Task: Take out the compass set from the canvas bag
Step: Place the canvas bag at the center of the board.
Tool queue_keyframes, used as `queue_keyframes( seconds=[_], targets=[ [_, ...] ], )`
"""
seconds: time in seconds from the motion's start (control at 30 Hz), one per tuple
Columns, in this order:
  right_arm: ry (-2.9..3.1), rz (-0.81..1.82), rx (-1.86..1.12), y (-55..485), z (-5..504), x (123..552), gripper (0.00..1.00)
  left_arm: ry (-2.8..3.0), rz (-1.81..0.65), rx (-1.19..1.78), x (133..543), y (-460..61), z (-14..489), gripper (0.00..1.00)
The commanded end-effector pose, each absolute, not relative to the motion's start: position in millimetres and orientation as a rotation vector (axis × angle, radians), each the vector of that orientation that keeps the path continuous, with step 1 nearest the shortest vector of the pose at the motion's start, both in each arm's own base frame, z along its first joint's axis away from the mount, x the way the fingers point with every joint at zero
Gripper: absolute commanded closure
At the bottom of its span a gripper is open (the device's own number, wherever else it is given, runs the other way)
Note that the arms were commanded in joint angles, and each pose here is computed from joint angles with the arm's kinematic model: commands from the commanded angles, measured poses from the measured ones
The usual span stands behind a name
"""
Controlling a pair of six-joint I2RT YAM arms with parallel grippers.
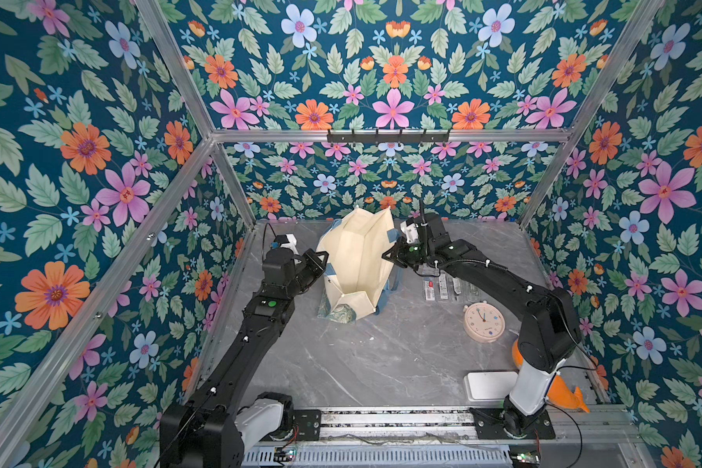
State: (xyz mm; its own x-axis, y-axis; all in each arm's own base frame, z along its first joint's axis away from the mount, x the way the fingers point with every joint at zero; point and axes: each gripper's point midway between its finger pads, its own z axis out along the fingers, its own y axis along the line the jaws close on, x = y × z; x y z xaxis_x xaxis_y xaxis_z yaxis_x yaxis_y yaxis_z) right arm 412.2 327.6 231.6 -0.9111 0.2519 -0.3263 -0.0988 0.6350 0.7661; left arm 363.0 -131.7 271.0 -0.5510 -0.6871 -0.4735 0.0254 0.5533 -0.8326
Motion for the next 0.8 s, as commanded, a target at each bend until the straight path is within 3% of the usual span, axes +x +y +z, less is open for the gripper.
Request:
queue_keyframes(
  seconds=[0.0,0.13,0.4,0.5,0.63,0.77],
  targets=[
    [2.553,1.065,0.068,312,222,406,1.00,1.948,-1.080,-0.521,362,-136,270,1.00],
    [2.556,1.037,0.057,301,232,414,1.00,1.975,-1.101,-0.532,362,-139,256,0.94],
    [2.600,1.017,-0.005,307,226,424,0.99,1.979,-1.086,-0.520,362,-138,250,0.53],
    [2.601,0.985,-0.020,304,224,427,0.82,1.981,-1.043,-0.485,366,-137,251,0.42],
    [2.535,0.853,-0.097,288,251,429,0.54,1.964,-0.816,-0.320,377,-123,268,0.11],
    [2.339,0.501,-0.206,235,283,435,0.38,1.912,-0.589,-0.073,381,-106,287,0.06]
  ],
)
